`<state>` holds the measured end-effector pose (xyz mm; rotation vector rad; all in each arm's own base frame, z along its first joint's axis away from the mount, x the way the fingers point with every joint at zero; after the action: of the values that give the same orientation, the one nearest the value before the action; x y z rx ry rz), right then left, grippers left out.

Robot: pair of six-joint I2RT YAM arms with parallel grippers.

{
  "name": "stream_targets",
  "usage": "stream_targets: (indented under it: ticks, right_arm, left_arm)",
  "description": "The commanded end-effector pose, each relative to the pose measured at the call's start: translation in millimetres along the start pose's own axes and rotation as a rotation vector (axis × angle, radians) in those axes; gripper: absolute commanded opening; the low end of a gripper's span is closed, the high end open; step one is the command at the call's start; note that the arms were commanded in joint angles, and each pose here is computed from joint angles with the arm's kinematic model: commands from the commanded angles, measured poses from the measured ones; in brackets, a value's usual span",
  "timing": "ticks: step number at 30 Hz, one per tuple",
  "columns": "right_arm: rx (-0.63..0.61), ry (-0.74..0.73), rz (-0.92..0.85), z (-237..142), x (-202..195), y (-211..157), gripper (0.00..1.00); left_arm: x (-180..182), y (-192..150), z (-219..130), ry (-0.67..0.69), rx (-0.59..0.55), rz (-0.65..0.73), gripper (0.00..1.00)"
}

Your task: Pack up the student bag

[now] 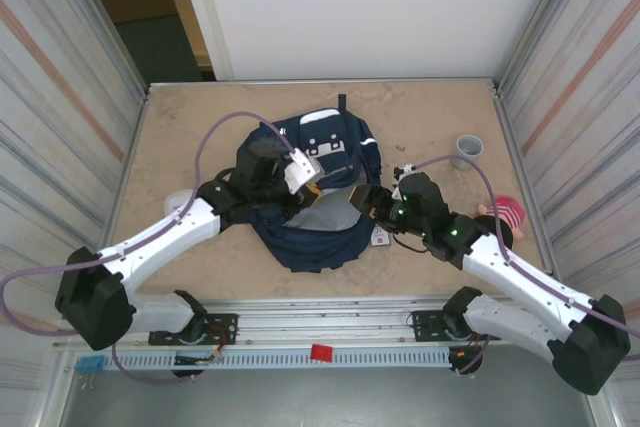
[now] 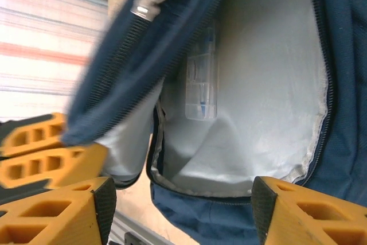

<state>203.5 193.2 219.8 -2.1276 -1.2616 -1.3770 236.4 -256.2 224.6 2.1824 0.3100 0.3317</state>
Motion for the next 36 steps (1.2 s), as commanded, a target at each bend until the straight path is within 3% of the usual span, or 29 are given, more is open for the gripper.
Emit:
stream_targets:
  ticks: [1, 8, 18, 36]
  right_arm:
    - [-0.038, 0.011, 0.002, -8.5, -3.8, 1.0, 0.65]
    - [-0.005, 0.067, 0.121, -3.9, -12.6, -7.4, 0.74]
    - [-0.005, 0.065, 0.122, 2.1, -15.2, -6.9, 0.84]
    - [0.041, 0.081, 0.187, 21.1, -12.9, 1.8, 0.88]
  left_arm:
    - [-20.8, -18.2, 14.4, -0.103, 0.051, 0.094, 0.0]
    - [-25.4, -15.1, 22.6, -0.127, 0.045, 0.076, 0.0]
    - [-3.8, 5.1, 37.9, 0.011, -0.031, -0.067, 0.0]
    - [-10.4, 8.6, 60.3, 0.013, -0.05, -0.061, 0.03]
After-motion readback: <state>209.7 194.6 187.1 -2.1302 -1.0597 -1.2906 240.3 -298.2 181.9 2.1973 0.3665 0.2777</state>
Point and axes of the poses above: each hand's point on the last joint's axis, 136 mm out from that joint toward the fingers, its own z axis out along the fingers, its own x axis along the line the jaws close on, y = z × x, the point moved 5 cm from there along -z, back along the fingers, and after that the axes turned 9 degrees about z, right-handed, at the moved point
